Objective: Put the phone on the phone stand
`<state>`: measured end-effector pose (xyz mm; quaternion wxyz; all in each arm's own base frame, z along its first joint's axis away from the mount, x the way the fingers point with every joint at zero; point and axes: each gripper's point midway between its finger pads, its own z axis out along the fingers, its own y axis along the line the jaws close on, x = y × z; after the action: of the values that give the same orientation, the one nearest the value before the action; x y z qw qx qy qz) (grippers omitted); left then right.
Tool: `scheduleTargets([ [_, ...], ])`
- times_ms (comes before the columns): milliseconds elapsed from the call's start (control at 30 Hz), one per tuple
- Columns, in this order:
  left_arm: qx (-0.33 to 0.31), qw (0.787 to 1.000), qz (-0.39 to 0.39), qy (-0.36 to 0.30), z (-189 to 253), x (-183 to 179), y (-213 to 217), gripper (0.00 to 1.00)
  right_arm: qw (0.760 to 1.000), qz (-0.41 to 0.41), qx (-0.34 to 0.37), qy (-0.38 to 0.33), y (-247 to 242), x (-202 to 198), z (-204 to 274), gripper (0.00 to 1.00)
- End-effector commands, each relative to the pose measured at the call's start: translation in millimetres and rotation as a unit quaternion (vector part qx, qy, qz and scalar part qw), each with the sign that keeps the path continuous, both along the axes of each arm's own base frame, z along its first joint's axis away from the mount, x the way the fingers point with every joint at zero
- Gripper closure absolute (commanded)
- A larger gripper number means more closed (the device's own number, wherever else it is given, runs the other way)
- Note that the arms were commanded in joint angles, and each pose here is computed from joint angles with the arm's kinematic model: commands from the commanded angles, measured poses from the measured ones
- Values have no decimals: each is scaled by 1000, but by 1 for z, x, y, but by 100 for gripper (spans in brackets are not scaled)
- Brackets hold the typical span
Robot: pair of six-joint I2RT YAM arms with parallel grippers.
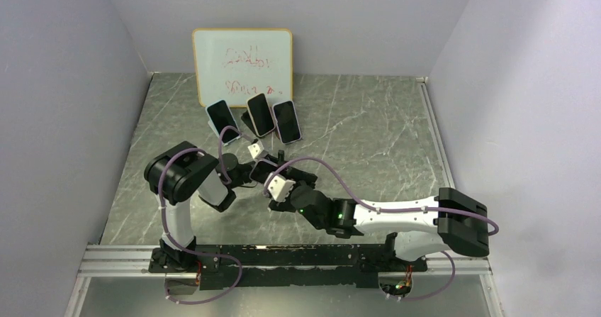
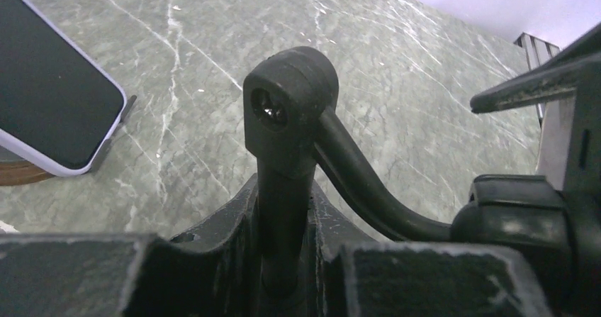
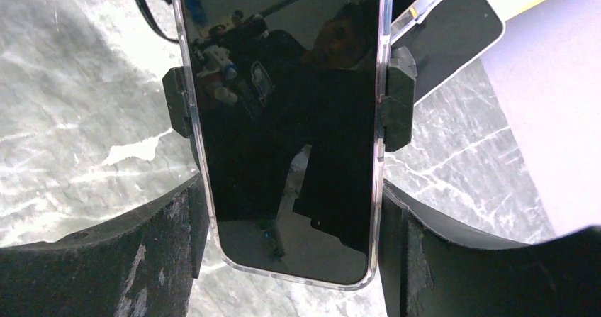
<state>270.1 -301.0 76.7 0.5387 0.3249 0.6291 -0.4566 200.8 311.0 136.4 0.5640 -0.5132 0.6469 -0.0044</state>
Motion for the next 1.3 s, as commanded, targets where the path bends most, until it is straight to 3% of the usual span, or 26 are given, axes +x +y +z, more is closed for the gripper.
scheduleTargets([
  [0,-58,994,96,9,15,14,23,95,992,-78,102,14,-5,12,5,59],
  [533,-105,972,210,0,38,44,51,95,963,-120,237,52,-6,10,-12,61],
  [733,-113,968,224,1,43,48,54,95,932,-148,321,76,-7,10,-10,62],
  [933,-114,966,234,-5,46,51,57,95,902,-200,370,94,-10,16,-18,59],
  [1133,-111,965,239,-8,45,51,59,95,865,-259,415,108,-20,20,-27,63],
  [1267,-110,965,238,-8,45,50,59,95,861,-272,417,105,-20,20,-30,63],
])
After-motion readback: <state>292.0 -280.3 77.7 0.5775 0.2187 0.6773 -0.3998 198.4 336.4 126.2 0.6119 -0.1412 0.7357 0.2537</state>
